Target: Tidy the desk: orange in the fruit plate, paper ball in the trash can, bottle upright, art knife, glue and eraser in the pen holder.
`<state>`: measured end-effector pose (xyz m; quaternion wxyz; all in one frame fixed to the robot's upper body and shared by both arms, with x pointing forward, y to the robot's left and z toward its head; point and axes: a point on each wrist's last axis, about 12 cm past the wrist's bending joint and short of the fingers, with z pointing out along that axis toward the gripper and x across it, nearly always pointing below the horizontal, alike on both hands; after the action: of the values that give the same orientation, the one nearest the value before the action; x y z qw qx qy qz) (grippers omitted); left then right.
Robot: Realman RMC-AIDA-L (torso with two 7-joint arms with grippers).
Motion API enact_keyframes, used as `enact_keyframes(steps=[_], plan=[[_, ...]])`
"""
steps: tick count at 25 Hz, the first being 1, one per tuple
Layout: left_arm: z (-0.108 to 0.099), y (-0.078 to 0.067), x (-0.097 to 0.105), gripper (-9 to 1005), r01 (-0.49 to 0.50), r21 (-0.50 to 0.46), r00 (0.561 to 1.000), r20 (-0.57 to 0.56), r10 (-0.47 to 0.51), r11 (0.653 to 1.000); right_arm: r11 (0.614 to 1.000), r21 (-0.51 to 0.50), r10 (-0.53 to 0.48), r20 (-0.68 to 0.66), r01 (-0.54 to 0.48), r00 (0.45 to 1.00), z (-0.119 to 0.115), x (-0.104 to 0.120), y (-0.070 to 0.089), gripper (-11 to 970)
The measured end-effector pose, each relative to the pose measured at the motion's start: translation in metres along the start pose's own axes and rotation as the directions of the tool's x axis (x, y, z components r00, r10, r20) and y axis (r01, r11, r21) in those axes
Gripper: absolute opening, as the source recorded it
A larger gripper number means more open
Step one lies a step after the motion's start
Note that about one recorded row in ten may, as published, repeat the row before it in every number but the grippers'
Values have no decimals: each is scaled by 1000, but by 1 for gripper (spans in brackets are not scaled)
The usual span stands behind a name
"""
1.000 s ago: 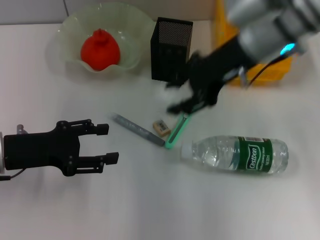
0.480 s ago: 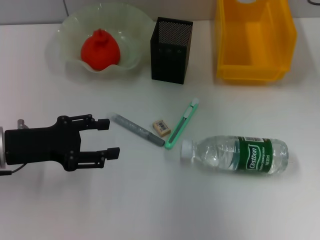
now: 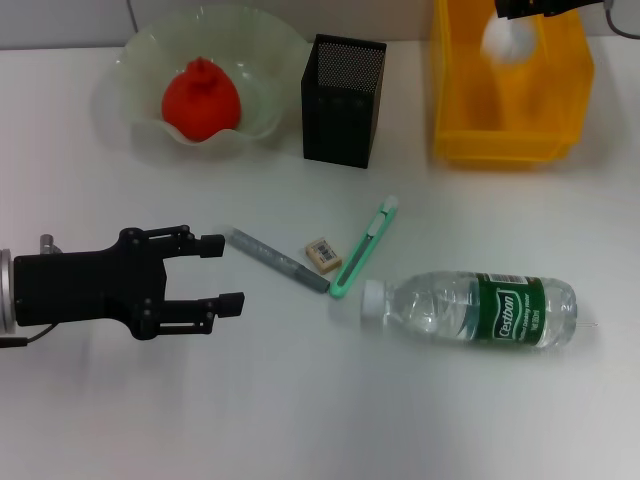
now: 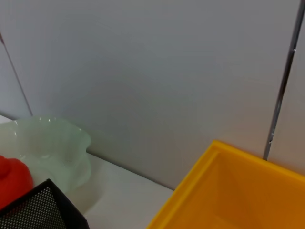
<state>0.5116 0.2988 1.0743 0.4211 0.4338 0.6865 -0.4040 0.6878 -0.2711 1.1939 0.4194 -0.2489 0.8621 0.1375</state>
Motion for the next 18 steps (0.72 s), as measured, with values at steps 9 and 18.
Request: enact_keyframes(steps=[9,18], plan=[[2,-1,1,781,-6,3,1000,4,6,1000,996,-84,6,140,6,990,-9,0,3,786],[6,-1,-4,780,-14,21,1000,12,14,1000,797,-559,-174,148,227,974,-62,13,39,785]])
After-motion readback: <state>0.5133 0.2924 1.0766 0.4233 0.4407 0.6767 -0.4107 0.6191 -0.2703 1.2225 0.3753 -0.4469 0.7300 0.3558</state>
